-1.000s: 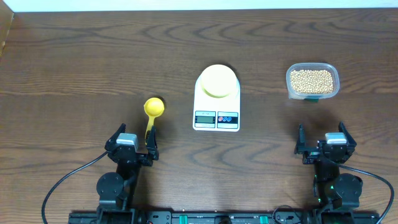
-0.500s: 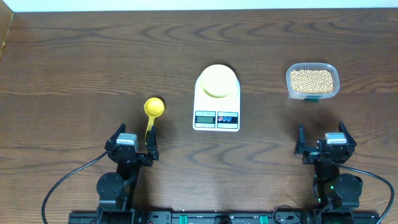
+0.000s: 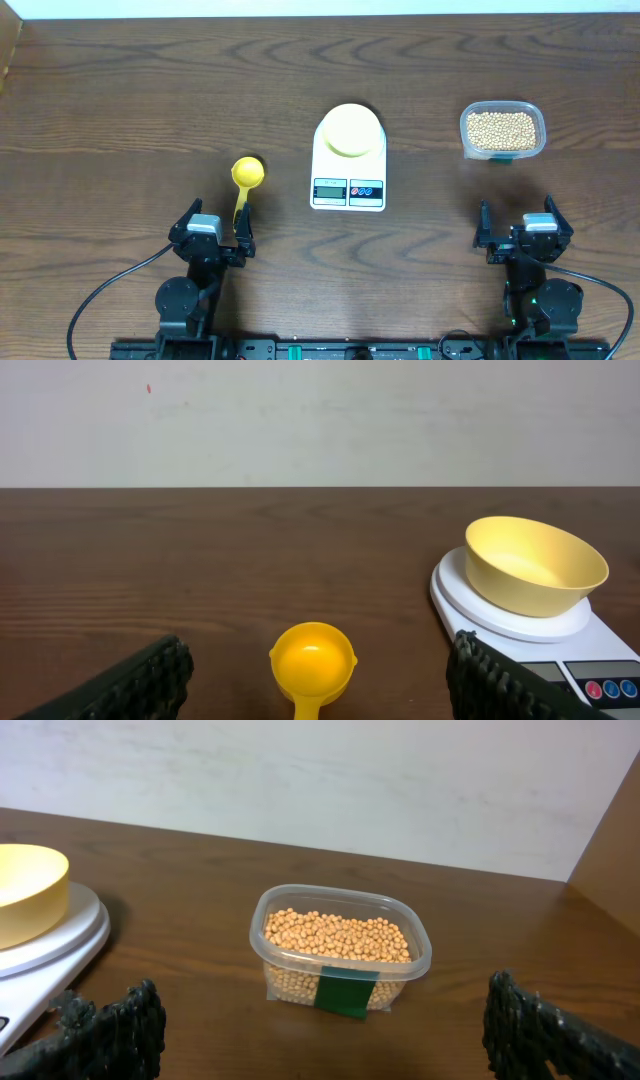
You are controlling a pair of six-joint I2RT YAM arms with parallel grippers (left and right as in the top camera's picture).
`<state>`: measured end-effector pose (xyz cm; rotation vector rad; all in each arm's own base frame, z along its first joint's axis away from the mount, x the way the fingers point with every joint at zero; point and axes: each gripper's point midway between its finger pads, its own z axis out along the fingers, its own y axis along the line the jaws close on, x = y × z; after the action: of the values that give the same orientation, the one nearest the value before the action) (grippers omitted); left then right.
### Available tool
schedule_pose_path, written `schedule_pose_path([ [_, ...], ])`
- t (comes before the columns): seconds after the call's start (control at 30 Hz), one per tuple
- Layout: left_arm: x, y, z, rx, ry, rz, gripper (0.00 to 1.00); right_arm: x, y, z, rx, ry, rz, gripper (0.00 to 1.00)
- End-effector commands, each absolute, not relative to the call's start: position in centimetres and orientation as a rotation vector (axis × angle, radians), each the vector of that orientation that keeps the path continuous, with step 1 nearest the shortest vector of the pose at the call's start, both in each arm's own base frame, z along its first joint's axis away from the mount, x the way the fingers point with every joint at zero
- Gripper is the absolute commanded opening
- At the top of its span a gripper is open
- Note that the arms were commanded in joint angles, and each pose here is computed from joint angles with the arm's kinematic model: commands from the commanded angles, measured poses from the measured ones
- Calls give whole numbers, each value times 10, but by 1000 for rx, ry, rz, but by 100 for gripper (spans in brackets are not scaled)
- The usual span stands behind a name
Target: Scoop item into bowl and weigh 50g on scale
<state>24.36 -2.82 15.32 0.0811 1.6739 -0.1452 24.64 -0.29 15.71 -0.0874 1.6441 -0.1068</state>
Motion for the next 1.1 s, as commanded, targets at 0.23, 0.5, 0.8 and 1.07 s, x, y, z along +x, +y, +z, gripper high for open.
schedule_pose_path([
  [0.23,243,-29,136,84,1729,-152,83,246,-6,157,-89,1645,-127,99],
  [0.5,243,-29,136,84,1728,-152,83,246,-6,157,-89,1644,-127,99],
  [0.8,245,-17,143,30,1706,-90,83,246,-6,157,-89,1645,-127,99],
  [1.07,246,-13,181,10,1567,-71,84,246,-6,157,-89,1644,-127,99],
])
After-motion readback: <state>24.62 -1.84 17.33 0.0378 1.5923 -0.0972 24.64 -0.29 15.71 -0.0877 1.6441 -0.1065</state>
